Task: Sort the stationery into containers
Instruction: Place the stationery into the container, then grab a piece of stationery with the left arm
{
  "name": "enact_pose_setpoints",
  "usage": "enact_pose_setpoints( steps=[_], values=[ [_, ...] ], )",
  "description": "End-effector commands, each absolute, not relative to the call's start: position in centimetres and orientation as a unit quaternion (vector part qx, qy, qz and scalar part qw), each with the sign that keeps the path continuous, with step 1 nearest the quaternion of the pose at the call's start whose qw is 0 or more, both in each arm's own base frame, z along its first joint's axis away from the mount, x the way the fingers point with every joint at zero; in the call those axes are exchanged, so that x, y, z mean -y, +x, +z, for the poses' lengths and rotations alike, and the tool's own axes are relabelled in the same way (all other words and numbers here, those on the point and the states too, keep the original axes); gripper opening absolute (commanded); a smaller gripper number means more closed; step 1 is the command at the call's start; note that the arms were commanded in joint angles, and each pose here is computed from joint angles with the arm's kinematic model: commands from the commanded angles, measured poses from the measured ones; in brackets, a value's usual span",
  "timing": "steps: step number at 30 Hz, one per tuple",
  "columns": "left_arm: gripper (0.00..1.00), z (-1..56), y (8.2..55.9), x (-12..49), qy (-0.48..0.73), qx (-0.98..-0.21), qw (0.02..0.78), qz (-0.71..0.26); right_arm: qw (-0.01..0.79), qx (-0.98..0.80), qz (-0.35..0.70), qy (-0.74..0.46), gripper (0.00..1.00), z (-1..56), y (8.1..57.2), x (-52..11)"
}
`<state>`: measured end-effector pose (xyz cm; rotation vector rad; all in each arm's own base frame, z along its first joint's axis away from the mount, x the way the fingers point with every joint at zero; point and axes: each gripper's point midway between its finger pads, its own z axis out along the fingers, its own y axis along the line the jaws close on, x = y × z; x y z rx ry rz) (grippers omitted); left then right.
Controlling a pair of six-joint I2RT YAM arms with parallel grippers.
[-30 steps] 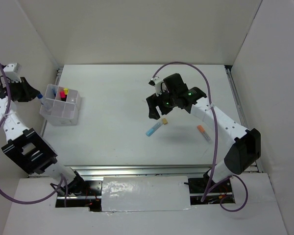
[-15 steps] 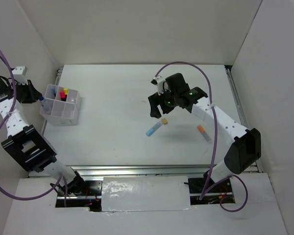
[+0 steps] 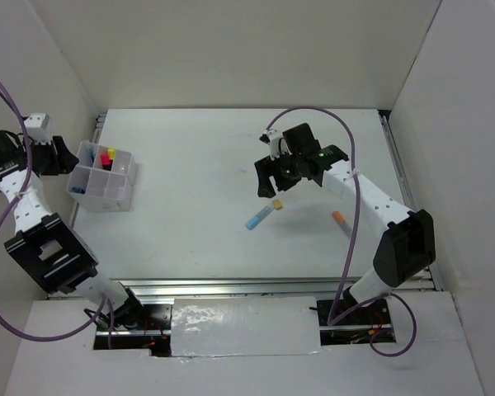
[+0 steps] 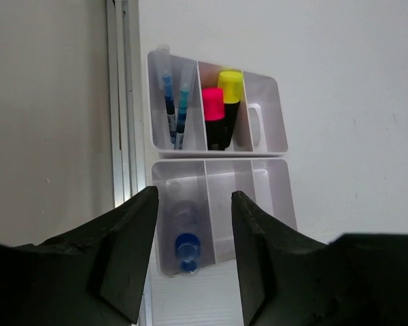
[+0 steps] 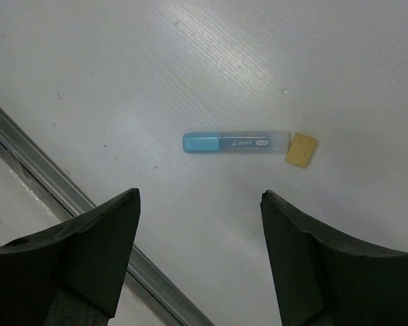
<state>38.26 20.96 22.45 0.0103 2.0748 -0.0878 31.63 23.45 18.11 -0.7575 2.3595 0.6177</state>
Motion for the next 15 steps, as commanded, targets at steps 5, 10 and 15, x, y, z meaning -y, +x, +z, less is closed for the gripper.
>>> enact_pose_setpoints(
  steps=[5, 10, 15],
  values=[
    [0.60, 30.2, 38.4, -18.9, 0.047, -0.809, 0.586, -0.027, 0.272, -0.895, 0.223, -0.273, 0.74, 16.6, 32.6, -22.9],
    [0.60, 32.8, 38.8, -13.2, 0.128, -0.788, 0.601, -0.033, 0.245, -0.919, 0.219, -0.219, 0.70, 14.6, 33.2, -23.0],
    [0.61, 30.7, 36.9, -1.0, 0.330, -0.775, 0.535, -0.069, 0.216, -0.930, 0.191, -0.226, 0.70, 12.0, 33.0, -23.5]
  ],
)
